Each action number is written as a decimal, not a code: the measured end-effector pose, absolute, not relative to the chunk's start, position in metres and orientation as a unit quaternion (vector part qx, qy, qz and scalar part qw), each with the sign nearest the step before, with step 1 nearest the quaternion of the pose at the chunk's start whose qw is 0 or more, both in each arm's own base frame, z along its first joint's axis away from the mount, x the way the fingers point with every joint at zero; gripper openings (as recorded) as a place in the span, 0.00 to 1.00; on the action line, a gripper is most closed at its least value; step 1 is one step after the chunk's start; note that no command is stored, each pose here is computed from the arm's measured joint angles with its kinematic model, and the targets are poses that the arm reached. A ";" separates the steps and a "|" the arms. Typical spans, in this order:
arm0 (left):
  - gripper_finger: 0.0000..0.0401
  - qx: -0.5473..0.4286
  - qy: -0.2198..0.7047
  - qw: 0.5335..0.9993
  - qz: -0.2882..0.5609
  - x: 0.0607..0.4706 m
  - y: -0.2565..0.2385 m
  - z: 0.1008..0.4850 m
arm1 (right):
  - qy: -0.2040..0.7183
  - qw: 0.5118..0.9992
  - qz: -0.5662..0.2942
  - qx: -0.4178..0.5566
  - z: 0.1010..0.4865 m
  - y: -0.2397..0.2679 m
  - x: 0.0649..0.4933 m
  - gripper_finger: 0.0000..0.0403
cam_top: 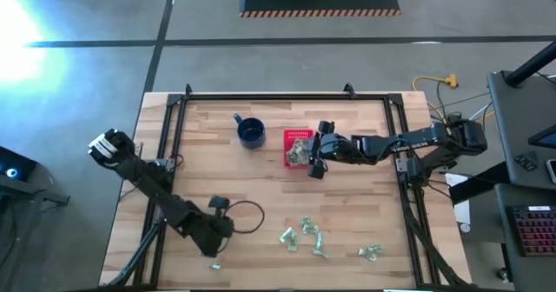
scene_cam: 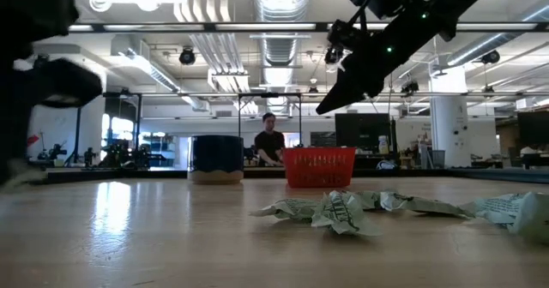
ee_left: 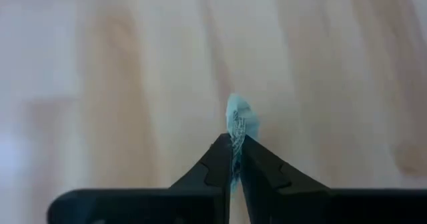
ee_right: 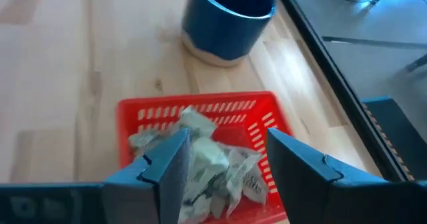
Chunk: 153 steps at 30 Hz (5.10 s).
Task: Pick and place items into bin
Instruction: Put the green stevia packet into the red bin
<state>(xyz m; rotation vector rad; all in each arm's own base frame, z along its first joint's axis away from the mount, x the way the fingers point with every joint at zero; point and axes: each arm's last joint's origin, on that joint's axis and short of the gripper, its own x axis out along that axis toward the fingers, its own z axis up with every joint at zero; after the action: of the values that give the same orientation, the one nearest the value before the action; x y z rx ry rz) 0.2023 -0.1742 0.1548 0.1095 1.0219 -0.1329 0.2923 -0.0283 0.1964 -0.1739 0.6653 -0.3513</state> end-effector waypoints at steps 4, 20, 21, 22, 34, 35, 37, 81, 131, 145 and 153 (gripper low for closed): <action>0.02 0.110 0.437 0.892 -0.009 0.213 -0.157 0.166 | 0.329 0.934 -0.111 -0.087 0.206 -0.014 0.284 0.46; 0.03 0.253 0.230 0.935 0.093 0.294 -0.044 0.217 | 0.352 0.932 0.090 0.007 0.238 0.070 0.233 0.46; 0.03 0.253 0.219 0.938 0.092 0.297 -0.036 0.220 | 0.357 0.929 0.095 0.014 0.237 0.075 0.231 0.46; 0.03 0.251 0.210 0.941 0.090 0.299 -0.028 0.221 | 0.359 0.928 0.099 0.022 0.237 0.079 0.230 0.46; 0.03 0.212 0.177 0.956 0.103 0.323 0.040 0.222 | 0.421 0.901 0.057 0.083 0.214 0.117 0.211 0.46; 0.03 0.211 0.184 0.955 0.101 0.328 0.042 0.219 | 0.426 0.899 0.050 0.088 0.212 0.119 0.209 0.46; 0.03 0.212 0.191 0.953 0.098 0.341 0.043 0.214 | 0.433 0.895 0.045 0.098 0.207 0.123 0.208 0.46; 0.52 0.149 0.342 0.923 0.092 0.370 0.047 0.232 | 0.604 0.787 -0.012 0.126 0.134 0.232 0.156 0.46; 0.52 -0.015 0.474 0.881 -0.014 0.196 -0.094 0.205 | 0.366 0.896 -0.215 -0.132 0.225 0.016 0.297 0.03; 0.52 -0.061 0.484 0.873 -0.023 0.192 -0.115 0.197 | 0.385 0.908 -0.163 -0.037 0.218 -0.063 0.300 0.03; 0.52 -0.090 0.489 0.868 -0.017 0.188 -0.120 0.197 | 0.382 0.912 -0.144 -0.041 0.218 -0.069 0.300 0.18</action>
<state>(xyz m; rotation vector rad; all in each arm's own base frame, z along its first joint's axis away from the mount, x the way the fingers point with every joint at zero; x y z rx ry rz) 0.1882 -0.1205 0.1970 -0.1884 1.0230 -0.0345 0.3002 -0.0694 0.2176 -0.0844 0.7867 -0.2961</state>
